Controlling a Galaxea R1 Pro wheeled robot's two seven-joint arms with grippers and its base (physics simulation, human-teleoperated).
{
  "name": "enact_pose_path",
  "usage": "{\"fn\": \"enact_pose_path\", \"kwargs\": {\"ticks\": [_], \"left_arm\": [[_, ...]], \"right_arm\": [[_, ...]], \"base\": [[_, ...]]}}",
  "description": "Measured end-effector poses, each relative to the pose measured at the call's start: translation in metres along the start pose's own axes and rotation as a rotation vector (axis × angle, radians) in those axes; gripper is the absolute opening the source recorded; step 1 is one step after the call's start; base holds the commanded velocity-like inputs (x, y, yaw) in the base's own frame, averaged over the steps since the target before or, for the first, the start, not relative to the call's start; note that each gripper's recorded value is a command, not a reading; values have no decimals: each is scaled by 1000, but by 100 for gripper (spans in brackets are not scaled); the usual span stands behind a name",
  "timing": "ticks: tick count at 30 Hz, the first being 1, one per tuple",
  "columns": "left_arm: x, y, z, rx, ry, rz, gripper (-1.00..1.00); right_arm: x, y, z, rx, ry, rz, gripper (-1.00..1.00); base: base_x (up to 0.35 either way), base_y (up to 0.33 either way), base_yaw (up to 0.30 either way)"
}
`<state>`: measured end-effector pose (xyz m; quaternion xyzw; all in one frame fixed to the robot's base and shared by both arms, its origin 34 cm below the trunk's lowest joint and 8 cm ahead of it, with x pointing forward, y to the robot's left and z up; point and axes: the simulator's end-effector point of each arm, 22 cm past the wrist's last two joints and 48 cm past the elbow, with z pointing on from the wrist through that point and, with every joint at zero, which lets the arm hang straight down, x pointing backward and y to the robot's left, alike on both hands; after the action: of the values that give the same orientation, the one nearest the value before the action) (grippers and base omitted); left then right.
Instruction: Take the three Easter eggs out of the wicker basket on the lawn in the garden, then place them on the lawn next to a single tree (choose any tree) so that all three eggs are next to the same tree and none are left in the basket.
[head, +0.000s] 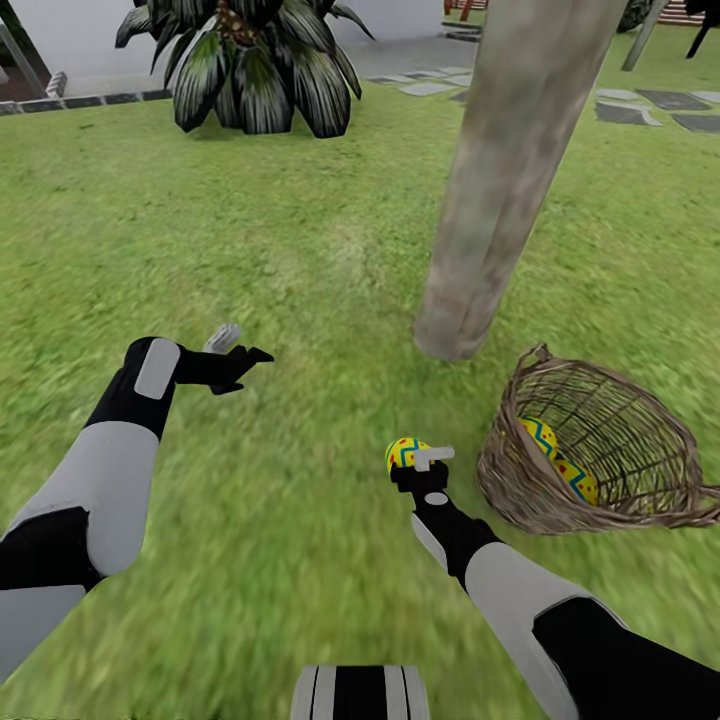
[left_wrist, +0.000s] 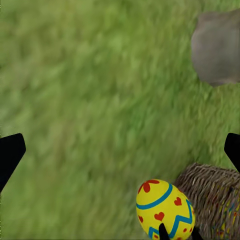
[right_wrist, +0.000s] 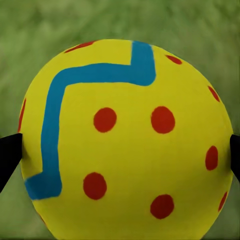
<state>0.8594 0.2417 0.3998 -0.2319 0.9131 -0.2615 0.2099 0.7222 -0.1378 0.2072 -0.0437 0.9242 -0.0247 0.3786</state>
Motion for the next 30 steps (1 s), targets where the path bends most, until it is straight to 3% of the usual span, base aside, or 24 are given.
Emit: {"fn": "enact_pose_path", "kwargs": {"ticks": [6,13,24,30], "left_arm": [[10,12,15,-13,25,-11,100],[14,15,18,-16,39,-19,100],[14,15,17,-15,39,-20,100],[18,19,23,-17,49,-24,100]], "right_arm": [[15,2,7,-3,21,0,-100],[13,2,7,-2,18,2,-100],[13,2,6,-2,15,2,-100],[19,3,9,-3,25,0,-100]], "base": [[0,0,0],[9,0,0],[268,0,0],[32,0,0]]}}
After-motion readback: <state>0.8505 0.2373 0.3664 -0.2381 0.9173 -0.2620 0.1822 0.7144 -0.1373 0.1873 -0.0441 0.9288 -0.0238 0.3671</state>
